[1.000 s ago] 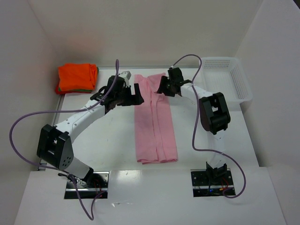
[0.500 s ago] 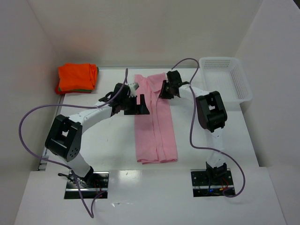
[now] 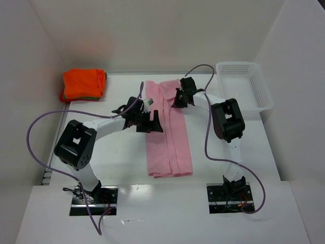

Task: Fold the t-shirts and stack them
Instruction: Rotate the tshirt 90 degrees

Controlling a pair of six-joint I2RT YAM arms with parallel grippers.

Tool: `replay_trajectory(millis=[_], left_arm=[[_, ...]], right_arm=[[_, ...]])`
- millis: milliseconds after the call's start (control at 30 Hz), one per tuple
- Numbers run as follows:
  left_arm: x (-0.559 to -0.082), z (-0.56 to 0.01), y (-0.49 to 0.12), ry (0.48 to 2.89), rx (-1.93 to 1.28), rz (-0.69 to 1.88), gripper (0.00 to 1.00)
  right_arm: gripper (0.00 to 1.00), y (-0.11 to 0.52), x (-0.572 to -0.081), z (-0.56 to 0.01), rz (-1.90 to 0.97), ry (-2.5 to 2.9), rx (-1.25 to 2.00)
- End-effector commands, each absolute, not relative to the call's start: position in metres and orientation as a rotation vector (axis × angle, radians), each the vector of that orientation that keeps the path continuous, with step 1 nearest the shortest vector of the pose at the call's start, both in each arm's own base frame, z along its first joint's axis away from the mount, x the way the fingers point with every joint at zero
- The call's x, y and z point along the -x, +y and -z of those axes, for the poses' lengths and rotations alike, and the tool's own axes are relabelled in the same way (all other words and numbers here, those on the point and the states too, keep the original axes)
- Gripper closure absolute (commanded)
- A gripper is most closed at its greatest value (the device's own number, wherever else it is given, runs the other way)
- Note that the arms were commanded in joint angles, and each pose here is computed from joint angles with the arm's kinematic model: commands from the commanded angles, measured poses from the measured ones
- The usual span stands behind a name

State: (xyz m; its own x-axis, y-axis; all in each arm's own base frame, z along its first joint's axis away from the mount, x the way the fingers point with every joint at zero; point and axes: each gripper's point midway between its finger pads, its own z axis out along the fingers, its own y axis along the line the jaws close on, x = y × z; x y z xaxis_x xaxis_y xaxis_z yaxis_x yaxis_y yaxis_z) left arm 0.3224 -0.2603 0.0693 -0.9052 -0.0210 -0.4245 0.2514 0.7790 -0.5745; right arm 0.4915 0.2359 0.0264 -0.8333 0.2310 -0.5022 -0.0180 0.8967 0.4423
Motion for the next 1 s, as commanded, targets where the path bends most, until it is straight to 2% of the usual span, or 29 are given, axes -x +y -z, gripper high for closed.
replay_trajectory(millis=[0, 167, 200, 367, 467, 567, 700, 733, 767, 867, 967], left_arm=[[-0.321, -0.069, -0.266, 2.532, -0.193, 0.951, 0.06], [-0.316, -0.062, -0.264, 2.539, -0.196, 0.961, 0.06], [-0.316, -0.062, -0.264, 2.539, -0.196, 0.961, 0.06], [-0.312, -0.063, -0.262, 2.535, -0.208, 0.957, 0.06], [-0.314, -0.069, -0.260, 2.510, -0.204, 0.942, 0.06], [-0.308, -0.072, -0.256, 2.501, -0.201, 0.933, 0.06], [-0.306, -0.075, -0.255, 2.492, -0.203, 0.935, 0.05], [-0.306, -0.075, -0.255, 2.492, -0.203, 0.935, 0.05], [-0.306, -0.075, -0.255, 2.492, -0.203, 0.935, 0.05], [-0.306, -0.072, -0.255, 2.504, -0.190, 0.936, 0.05], [-0.312, -0.088, -0.246, 2.473, -0.138, 0.961, 0.05]], right_arm=[[1.00, 0.256, -0.512, -0.084, -0.685, 2.360, -0.116], [0.99, 0.291, -0.507, -0.110, -0.774, 2.315, -0.057], [0.96, 0.304, -0.504, -0.118, -0.797, 2.302, -0.045], [0.95, 0.346, -0.484, -0.122, -0.844, 2.299, 0.022], [0.90, 0.378, -0.470, -0.118, -0.877, 2.314, 0.079], [0.64, 0.388, -0.468, -0.117, -0.862, 2.316, 0.120], [0.52, 0.378, -0.474, -0.131, -0.790, 2.285, 0.096], [0.42, 0.372, -0.476, -0.142, -0.754, 2.258, 0.103], [0.37, 0.368, -0.480, -0.149, -0.725, 2.239, 0.083], [0.29, 0.337, -0.499, -0.171, -0.648, 2.185, 0.009], [0.29, 0.301, -0.517, -0.171, -0.588, 2.178, -0.071]])
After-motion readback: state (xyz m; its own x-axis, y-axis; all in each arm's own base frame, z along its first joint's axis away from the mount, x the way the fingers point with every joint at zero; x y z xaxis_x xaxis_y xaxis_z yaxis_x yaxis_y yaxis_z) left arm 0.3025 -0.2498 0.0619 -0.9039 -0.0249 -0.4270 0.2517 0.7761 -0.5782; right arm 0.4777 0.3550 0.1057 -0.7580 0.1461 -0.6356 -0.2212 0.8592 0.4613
